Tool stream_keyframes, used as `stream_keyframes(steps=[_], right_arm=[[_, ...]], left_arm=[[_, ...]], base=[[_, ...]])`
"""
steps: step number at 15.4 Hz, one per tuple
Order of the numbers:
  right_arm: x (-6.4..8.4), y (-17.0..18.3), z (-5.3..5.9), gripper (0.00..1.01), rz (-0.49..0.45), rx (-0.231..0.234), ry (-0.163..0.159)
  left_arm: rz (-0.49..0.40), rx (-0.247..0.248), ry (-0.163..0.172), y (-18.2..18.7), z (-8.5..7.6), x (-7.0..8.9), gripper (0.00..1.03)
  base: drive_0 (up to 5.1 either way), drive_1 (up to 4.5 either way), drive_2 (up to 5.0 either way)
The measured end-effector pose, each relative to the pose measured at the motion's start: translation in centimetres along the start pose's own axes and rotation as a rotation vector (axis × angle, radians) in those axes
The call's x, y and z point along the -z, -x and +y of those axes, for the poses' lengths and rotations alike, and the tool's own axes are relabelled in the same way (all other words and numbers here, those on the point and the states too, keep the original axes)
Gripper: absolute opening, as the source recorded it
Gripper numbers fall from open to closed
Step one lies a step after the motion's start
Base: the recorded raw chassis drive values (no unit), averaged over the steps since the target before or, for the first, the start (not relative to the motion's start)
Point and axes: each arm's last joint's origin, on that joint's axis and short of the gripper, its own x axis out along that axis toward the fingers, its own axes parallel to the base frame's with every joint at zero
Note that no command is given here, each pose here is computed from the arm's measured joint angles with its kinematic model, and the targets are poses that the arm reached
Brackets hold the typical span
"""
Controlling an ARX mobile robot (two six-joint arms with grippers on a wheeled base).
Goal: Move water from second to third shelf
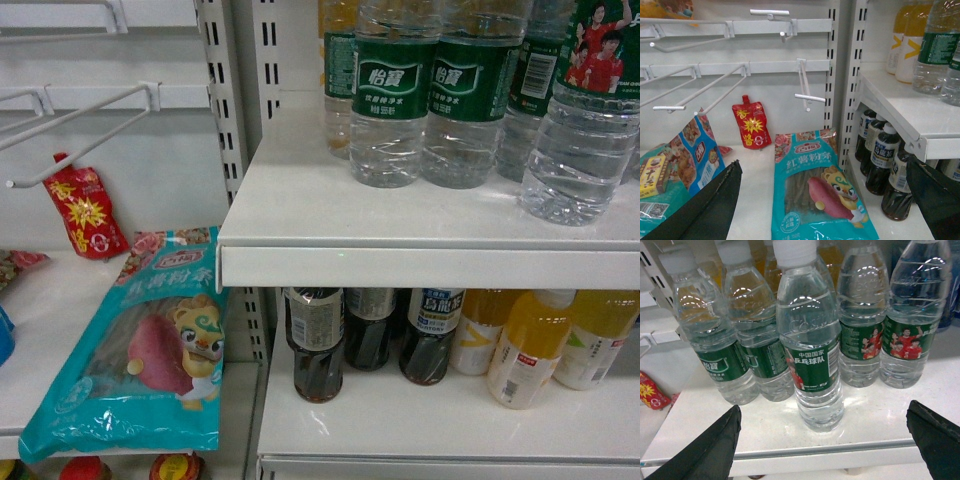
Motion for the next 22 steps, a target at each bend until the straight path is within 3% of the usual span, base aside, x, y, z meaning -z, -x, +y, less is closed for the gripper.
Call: stream_keyframes(steps=[8, 9, 10, 11, 12, 13, 15, 18, 19, 22], right_arm=[[-0.3, 3.5, -0.8, 0.98, -0.035, 0.031, -0.053], [-0.3, 4.3, -0.9, 0.95, -0.092, 0.015, -0.069], [0.2, 5.0, -1.6, 0.85, -0.181, -0.019, -0.039], [1.7, 5.6, -2.7, 0.72, -0.207, -0.008, 0.043], [3.0, 5.3, -3.8, 0.53, -0.204, 0.008, 0.106], [3.9, 5.0, -4.6, 0.38, -0.193, 0.013, 0.13], [6.3, 5.6, -5.9, 0.05, -0.189, 0.009, 0.147], [8.4, 6.1, -7.4, 0.02, -0.185, -0.01, 0.154], [8.7, 6.2, -8.1, 0.02, -0.191, 0.032, 0.151], [9.0, 6.4, -8.1, 0.02, -0.195, 0.017, 0.152]], left_arm=[[0.0, 0.0, 0.0, 0.0, 0.0, 0.0, 0.98], [0.0, 0.0, 0.0, 0.0, 0.0, 0.0, 0.98], [0.0, 0.0, 0.0, 0.0, 0.0, 0.0, 0.98], [0.0, 0.0, 0.0, 0.0, 0.0, 0.0, 0.98], [-0.001, 0.0, 0.0, 0.0, 0.0, 0.0, 0.98], [0.0, 0.0, 0.0, 0.0, 0.0, 0.0, 0.98], [0.0, 0.0, 0.0, 0.0, 0.0, 0.0, 0.98], [0.0, 0.0, 0.0, 0.0, 0.0, 0.0, 0.98], [0.0, -0.001, 0.0, 0.0, 0.0, 0.0, 0.98], [0.0, 0.0, 0.0, 0.0, 0.0, 0.0, 0.98]], base=[[0.0, 0.0, 0.0], [0.0, 0.0, 0.0], [0.0, 0.0, 0.0], [0.0, 0.0, 0.0], [0.0, 0.0, 0.0], [0.0, 0.0, 0.0], [0.0, 0.0, 0.0], [0.0, 0.0, 0.0], [0.0, 0.0, 0.0], [0.0, 0.0, 0.0]])
